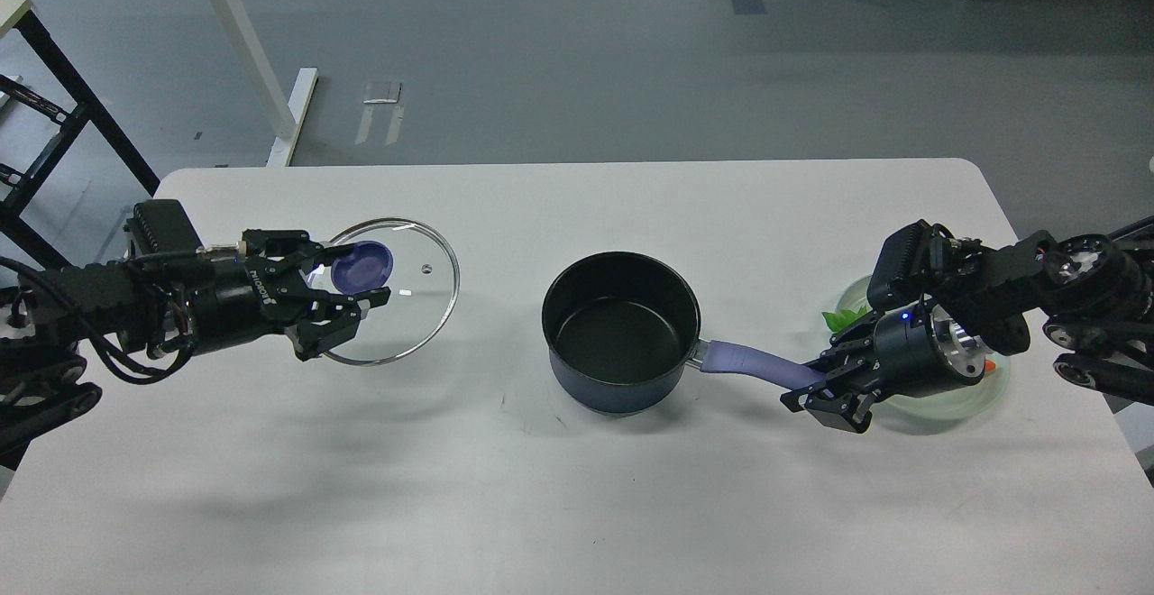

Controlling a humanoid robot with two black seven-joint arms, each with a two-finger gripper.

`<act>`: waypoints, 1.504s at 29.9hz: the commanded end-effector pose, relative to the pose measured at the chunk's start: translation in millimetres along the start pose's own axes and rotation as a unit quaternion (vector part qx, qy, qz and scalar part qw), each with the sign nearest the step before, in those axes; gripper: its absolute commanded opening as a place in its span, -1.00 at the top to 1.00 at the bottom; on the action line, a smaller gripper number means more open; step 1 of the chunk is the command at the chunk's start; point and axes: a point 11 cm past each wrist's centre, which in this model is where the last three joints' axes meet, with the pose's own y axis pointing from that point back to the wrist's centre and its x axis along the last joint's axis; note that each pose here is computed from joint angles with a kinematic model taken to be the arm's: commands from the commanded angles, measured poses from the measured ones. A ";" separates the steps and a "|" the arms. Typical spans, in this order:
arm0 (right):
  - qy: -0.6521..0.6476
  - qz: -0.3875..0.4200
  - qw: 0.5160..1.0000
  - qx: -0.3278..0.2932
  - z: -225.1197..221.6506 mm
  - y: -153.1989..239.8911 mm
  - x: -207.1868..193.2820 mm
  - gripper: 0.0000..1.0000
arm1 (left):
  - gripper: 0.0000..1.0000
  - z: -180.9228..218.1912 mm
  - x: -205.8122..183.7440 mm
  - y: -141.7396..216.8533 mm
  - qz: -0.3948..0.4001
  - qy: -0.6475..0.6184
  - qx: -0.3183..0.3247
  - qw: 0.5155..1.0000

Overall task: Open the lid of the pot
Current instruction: 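Lower the glass lid onto the table beside the pot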

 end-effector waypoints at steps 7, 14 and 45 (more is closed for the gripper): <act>-0.001 0.000 1.000 -0.001 0.6 0.8 -0.6 0.26 | 0.07 -5.5 -49.6 17.0 -0.043 0.022 0.029 0.998; -0.001 0.001 1.000 -0.001 0.5 0.7 0.3 0.26 | 0.05 -7.8 -70.6 26.5 -0.068 0.023 0.039 0.997; -0.002 0.001 1.000 -0.002 0.9 1.2 -0.7 0.26 | -0.97 -4.8 -79.4 28.2 -0.078 0.034 0.039 0.996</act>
